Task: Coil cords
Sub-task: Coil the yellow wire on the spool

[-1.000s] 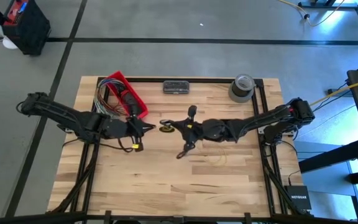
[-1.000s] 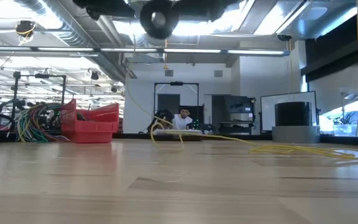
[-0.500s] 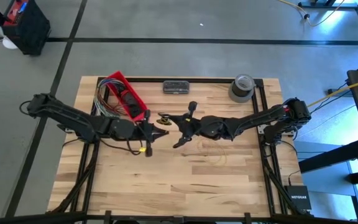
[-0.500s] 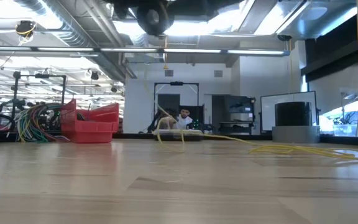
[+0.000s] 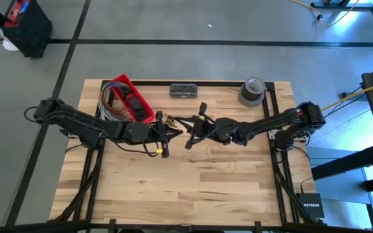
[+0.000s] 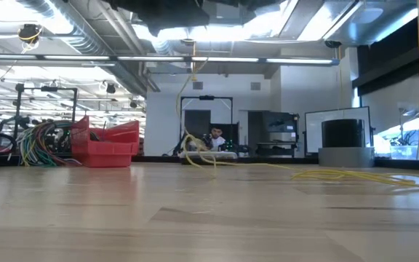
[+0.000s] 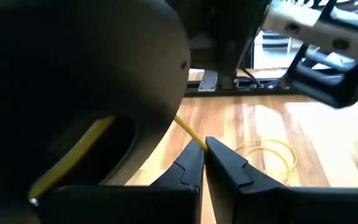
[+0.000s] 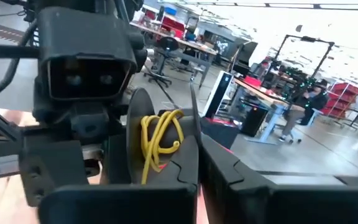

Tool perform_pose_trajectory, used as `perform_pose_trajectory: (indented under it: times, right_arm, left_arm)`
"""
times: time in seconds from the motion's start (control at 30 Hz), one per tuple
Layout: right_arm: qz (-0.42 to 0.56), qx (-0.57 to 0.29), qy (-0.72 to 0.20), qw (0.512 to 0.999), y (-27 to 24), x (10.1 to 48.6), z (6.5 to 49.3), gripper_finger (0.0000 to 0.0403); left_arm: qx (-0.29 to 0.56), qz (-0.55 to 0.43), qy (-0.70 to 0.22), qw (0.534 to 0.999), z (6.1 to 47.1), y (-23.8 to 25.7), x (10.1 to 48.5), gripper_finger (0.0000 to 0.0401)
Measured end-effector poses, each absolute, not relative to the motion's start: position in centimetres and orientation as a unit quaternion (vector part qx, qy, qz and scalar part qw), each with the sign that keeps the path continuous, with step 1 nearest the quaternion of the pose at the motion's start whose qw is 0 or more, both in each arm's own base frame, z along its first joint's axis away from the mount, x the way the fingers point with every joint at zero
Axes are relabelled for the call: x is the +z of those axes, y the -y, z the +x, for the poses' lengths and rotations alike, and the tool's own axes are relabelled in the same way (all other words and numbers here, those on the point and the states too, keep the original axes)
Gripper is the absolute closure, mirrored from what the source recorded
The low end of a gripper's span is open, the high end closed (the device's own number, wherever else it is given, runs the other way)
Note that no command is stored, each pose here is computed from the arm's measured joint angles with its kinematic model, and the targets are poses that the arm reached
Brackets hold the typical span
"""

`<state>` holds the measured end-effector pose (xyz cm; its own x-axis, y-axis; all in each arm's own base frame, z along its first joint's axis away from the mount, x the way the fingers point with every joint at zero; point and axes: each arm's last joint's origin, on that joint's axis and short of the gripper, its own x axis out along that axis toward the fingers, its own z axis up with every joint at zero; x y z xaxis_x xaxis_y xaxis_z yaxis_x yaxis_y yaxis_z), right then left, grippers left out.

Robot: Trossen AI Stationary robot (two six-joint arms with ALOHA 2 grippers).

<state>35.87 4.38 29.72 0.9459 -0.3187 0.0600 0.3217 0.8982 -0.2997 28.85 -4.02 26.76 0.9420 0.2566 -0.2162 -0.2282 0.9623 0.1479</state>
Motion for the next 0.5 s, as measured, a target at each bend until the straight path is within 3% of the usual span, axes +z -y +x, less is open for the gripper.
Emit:
perform_pose_trajectory:
  times: [0.5]
  right_arm:
    - [-0.168, -0.166, 0.086, 0.968, -5.1, 33.5, 34.6, 0.0397]
  left_arm:
    - [0.12, 0.072, -0.121, 0.983, 28.8, 4.1, 26.9, 0.0396]
